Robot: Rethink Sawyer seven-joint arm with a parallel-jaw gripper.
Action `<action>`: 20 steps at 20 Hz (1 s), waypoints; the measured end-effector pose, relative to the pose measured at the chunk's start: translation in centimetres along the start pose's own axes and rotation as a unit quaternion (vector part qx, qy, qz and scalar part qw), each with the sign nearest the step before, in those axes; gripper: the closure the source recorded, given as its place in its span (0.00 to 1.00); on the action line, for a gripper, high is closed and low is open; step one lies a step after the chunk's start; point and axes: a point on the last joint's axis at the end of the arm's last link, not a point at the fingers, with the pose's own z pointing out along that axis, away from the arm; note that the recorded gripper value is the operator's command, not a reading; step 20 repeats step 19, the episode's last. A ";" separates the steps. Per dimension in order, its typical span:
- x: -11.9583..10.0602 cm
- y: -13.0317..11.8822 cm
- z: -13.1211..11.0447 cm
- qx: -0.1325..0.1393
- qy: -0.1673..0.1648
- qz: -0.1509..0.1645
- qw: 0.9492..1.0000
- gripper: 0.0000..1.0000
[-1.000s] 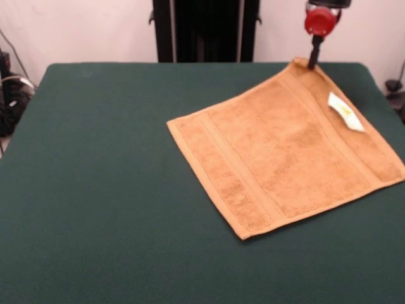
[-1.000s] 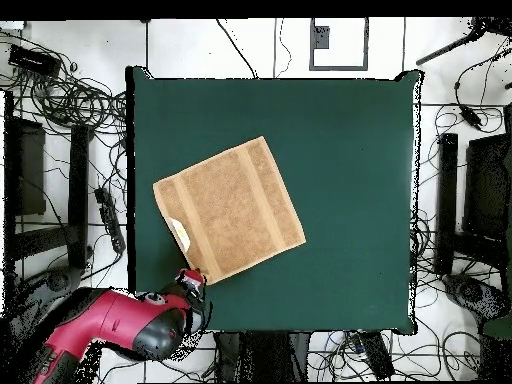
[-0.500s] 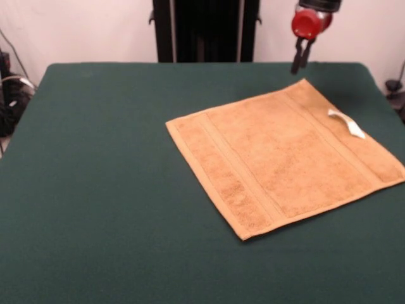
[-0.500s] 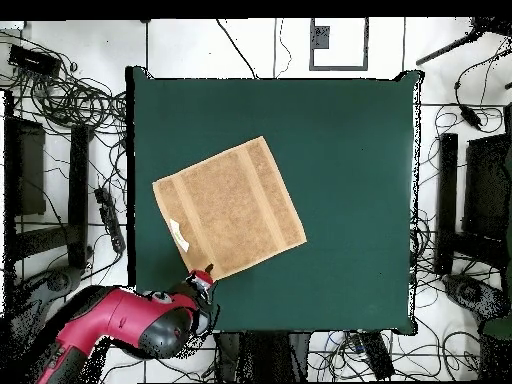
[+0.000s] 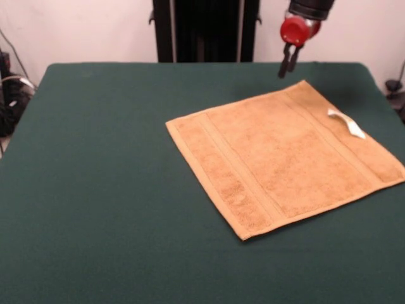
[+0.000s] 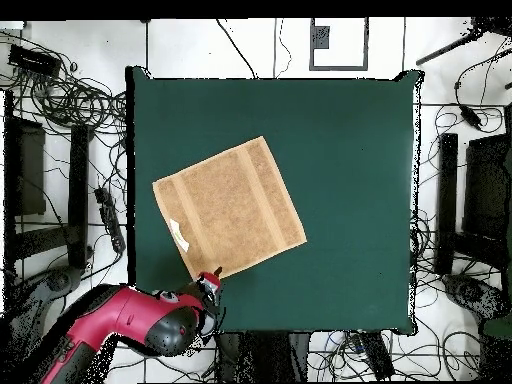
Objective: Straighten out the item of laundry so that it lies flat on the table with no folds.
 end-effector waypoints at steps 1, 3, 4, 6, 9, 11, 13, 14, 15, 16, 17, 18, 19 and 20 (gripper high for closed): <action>0.0 0.0 0.0 0.000 0.001 -0.001 1.000 0.00; 0.2 -0.1 0.1 0.001 0.003 -0.001 1.000 0.00; 0.2 -0.1 0.1 0.002 0.003 -0.001 1.000 0.00; 0.1 -0.5 -0.3 0.004 0.001 0.003 1.000 0.00; -0.1 -1.5 -1.2 0.007 -0.011 0.016 1.000 0.00; -0.3 -2.3 -2.1 0.011 -0.025 0.030 0.999 0.00; -0.6 -3.1 -3.2 0.015 -0.038 0.043 0.998 0.00; -0.8 -4.0 -4.1 0.020 -0.048 0.052 0.997 0.00; -0.8 -4.4 -4.6 0.023 -0.053 0.056 0.997 0.00; -0.9 -4.8 -5.1 0.026 -0.057 0.060 0.996 0.00; -0.9 -5.2 -5.5 0.028 -0.060 0.063 0.996 0.00; -0.9 -5.7 -6.1 0.032 -0.065 0.067 0.995 0.00; -0.9 -6.0 -6.5 0.034 -0.067 0.070 0.995 0.00; -0.9 -6.0 -6.5 0.034 -0.067 0.070 0.995 0.00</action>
